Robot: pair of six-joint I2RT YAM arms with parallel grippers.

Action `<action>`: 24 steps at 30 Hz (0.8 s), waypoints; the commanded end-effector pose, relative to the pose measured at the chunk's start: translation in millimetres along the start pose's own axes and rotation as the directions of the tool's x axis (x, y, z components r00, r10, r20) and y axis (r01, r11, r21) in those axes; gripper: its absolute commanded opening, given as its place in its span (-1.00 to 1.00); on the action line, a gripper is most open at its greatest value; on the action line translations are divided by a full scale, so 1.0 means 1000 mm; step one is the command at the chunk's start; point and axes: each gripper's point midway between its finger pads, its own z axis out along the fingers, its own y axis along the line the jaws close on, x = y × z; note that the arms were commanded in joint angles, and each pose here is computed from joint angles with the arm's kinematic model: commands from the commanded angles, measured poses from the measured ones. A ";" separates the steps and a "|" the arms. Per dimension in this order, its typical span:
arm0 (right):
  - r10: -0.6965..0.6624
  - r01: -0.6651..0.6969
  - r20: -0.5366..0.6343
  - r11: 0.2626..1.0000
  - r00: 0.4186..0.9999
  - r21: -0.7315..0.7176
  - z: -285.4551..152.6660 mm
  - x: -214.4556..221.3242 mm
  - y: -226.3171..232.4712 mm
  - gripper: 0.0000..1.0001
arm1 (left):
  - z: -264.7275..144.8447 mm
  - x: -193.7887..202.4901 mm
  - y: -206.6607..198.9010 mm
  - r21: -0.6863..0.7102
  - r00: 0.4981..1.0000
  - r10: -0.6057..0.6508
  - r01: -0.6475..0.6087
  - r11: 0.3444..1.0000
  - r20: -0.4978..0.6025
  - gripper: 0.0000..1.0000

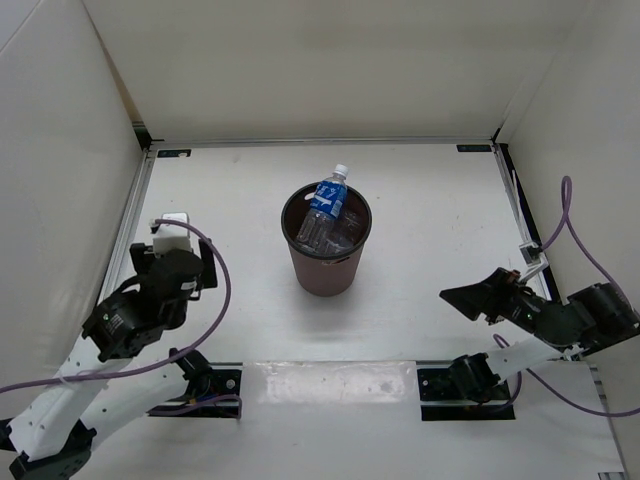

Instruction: Put the plastic bottles in the bin

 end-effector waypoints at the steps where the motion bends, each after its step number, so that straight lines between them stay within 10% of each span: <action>1: -0.140 0.138 0.019 0.986 0.990 0.092 -0.002 -0.001 -0.033 0.81 | 0.003 -0.007 -0.002 0.009 0.999 -0.036 0.036 0.999 0.010 1.00; 24: -0.175 0.080 0.212 0.915 0.962 0.396 -0.018 -0.022 -0.057 0.81 | 0.023 0.006 -0.015 0.025 0.991 -0.039 0.043 0.999 -0.127 1.00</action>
